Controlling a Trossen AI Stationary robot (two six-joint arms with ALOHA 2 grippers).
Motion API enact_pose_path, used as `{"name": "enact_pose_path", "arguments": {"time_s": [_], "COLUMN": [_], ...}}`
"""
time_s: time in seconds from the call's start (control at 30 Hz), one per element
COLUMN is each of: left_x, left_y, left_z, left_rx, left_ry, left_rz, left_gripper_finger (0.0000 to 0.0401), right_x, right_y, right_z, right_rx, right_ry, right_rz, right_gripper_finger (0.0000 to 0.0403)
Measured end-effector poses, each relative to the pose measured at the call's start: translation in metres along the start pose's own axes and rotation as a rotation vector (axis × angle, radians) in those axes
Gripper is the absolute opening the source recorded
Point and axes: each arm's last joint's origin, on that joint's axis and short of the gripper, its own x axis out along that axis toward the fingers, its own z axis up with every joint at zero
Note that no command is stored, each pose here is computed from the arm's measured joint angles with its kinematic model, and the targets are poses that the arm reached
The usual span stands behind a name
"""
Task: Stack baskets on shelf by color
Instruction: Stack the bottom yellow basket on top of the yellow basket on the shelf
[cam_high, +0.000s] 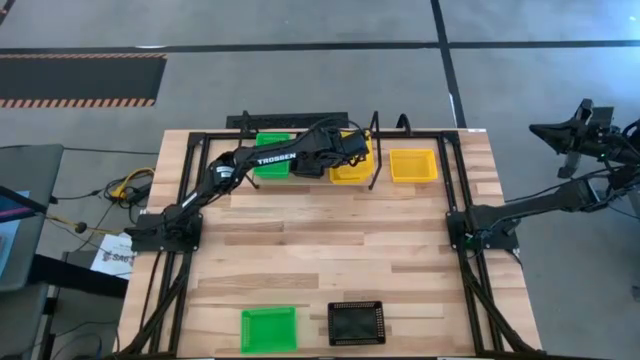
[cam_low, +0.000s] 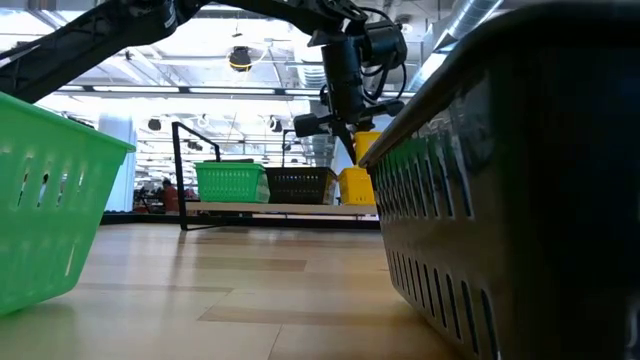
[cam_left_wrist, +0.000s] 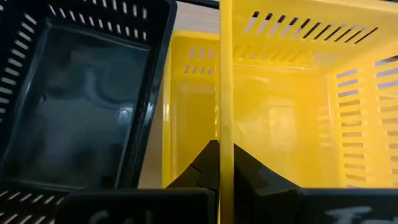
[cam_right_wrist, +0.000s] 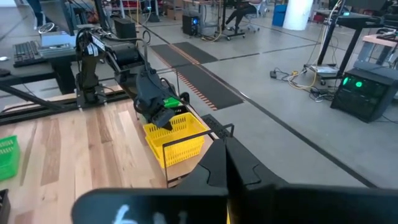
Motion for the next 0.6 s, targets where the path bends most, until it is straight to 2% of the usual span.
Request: {"name": "enact_pose_path", "arguments": {"time_s": [0.47, 0.6], "left_x": [-0.0014, -0.0034], "left_y": [0.0007, 0.0053], "left_z": [-0.0019, -0.0067], "left_rx": [0.009, 0.03], "left_ry": [-0.031, -0.017], "left_rz": [0.017, 0.066], "left_gripper_finger": [0.0, 0.0], "right_x": [0.0, 0.0], "right_y": [0.0, 0.0], "right_z": [0.0, 0.0], "right_rx": [-0.006, -0.027], "right_ry": [0.0, 0.0], "right_rz": [0.0, 0.0], "right_gripper_finger": [0.0004, 0.0004]}}
